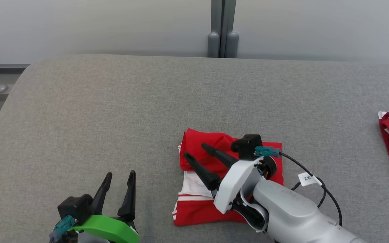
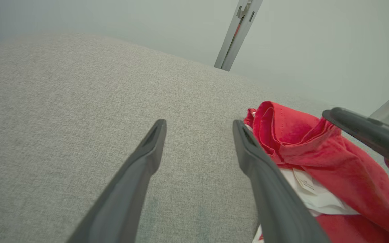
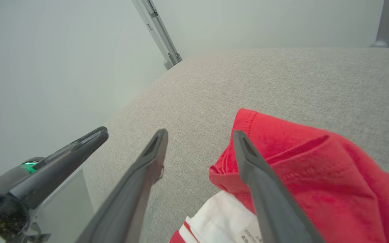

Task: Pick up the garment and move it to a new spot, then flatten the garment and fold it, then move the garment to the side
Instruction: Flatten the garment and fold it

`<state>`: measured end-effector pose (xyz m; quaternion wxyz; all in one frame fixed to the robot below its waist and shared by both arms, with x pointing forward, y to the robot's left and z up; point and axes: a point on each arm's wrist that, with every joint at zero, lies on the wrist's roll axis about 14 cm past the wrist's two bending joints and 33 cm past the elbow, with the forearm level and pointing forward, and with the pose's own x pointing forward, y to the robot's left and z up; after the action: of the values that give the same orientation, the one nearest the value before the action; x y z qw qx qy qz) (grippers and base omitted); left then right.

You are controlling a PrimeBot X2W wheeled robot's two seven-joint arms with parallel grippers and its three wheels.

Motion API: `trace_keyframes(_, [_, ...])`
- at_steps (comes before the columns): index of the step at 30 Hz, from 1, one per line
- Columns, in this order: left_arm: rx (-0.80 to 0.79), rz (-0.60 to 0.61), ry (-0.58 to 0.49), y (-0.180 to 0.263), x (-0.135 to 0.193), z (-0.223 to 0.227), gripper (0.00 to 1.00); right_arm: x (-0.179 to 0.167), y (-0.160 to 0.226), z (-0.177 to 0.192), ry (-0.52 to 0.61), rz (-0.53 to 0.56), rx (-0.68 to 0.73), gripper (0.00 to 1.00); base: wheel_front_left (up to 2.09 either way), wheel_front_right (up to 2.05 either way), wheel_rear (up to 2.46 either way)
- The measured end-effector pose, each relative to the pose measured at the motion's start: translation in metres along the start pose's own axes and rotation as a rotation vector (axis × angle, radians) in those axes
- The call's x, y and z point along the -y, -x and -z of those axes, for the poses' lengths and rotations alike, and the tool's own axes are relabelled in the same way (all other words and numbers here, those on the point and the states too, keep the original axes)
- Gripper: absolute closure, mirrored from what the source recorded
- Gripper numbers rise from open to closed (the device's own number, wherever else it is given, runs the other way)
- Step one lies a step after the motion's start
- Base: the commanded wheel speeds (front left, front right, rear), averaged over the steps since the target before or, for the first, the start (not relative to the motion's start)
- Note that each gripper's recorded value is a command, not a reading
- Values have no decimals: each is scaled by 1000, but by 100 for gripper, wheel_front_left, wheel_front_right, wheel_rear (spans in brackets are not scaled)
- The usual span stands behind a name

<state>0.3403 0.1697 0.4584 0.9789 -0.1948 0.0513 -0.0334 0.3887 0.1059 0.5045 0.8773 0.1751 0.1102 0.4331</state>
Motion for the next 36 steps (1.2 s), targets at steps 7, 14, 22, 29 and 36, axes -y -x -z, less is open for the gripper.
trace_keyframes(7, [-2,31,-4,-1,10,1,0,15,6,-44,105,49,119,0,0,0,0])
trace_keyframes(14, [1,64,-10,-4,20,-1,0,52,32,-63,182,187,187,0,0,0,0])
trace_keyframes(22, [-8,86,-8,-8,27,2,0,90,62,-56,238,329,180,84,0,0,0])
trace_keyframes(29, [-15,83,-12,-10,25,3,0,102,75,-35,262,371,129,100,0,0,0])
trace_keyframes(36, [-23,67,-11,-11,20,5,0,93,68,-8,256,330,44,100,0,0,0])
